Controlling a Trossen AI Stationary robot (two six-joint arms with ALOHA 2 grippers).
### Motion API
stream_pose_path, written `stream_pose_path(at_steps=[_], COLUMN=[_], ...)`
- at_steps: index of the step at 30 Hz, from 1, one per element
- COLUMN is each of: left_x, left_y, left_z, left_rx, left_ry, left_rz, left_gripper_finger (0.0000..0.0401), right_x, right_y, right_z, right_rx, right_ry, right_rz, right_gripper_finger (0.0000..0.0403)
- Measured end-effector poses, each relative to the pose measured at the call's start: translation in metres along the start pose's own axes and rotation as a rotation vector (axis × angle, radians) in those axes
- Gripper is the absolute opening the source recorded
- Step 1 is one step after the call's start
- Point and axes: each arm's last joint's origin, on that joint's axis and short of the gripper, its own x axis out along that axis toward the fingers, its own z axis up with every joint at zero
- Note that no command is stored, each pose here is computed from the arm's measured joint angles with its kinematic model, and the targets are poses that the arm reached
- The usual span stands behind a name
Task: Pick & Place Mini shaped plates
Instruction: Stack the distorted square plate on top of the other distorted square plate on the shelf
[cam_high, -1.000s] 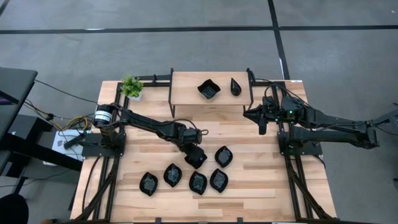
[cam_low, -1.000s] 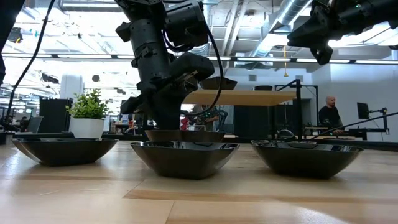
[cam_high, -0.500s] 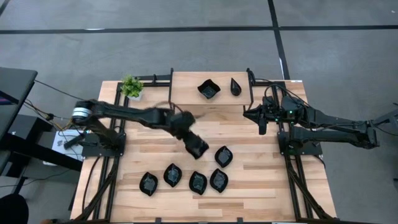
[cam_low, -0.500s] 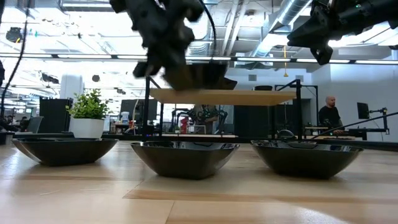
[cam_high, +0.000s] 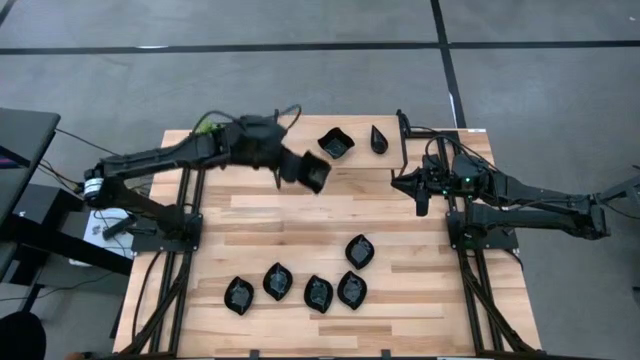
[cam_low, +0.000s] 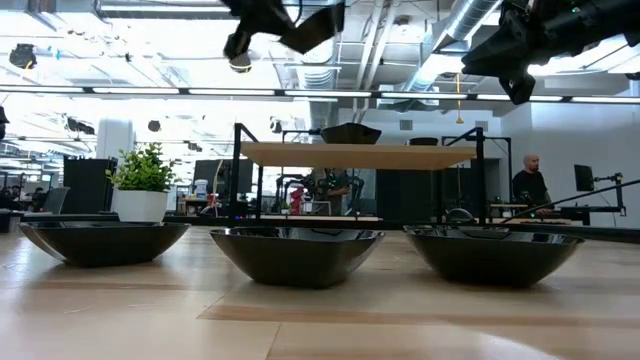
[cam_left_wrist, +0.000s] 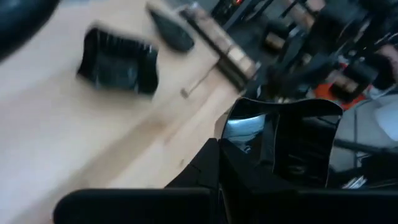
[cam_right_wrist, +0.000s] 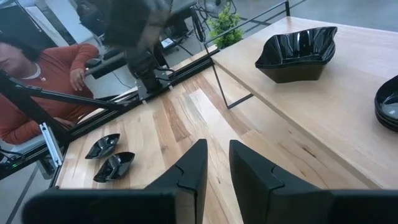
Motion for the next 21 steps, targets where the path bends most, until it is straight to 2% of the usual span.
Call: stream_pose_path(at_steps=[5,11,16,21], left_x=[0.007,0.026,0.043,0.064], left_y=[-0.002,0.005,0.016,0.031], left_z=[0.04,0.081,0.105,0.118], left_rx=[0.08,0.148,0.186,0.217], left_ry=[-0.059,-0.051,-0.026,0.028], left_rz=[0.0,0.067,0.111,0.145], left_gripper_finger=[0.0002,0.0002,0.0002,0.0002], right_x=[0.0,0.0,0.0,0.0], right_y=[0.0,0.0,0.0,0.0], right_z=[0.0,0.0,0.0,0.0], right_rx=[0.0,0.0,0.0,0.0], right_ry=[0.0,0.0,0.0,0.0], right_rz=[0.0,0.0,0.0,0.0], right_gripper_finger=[0.0063,0.0063,0.0063,0.0063])
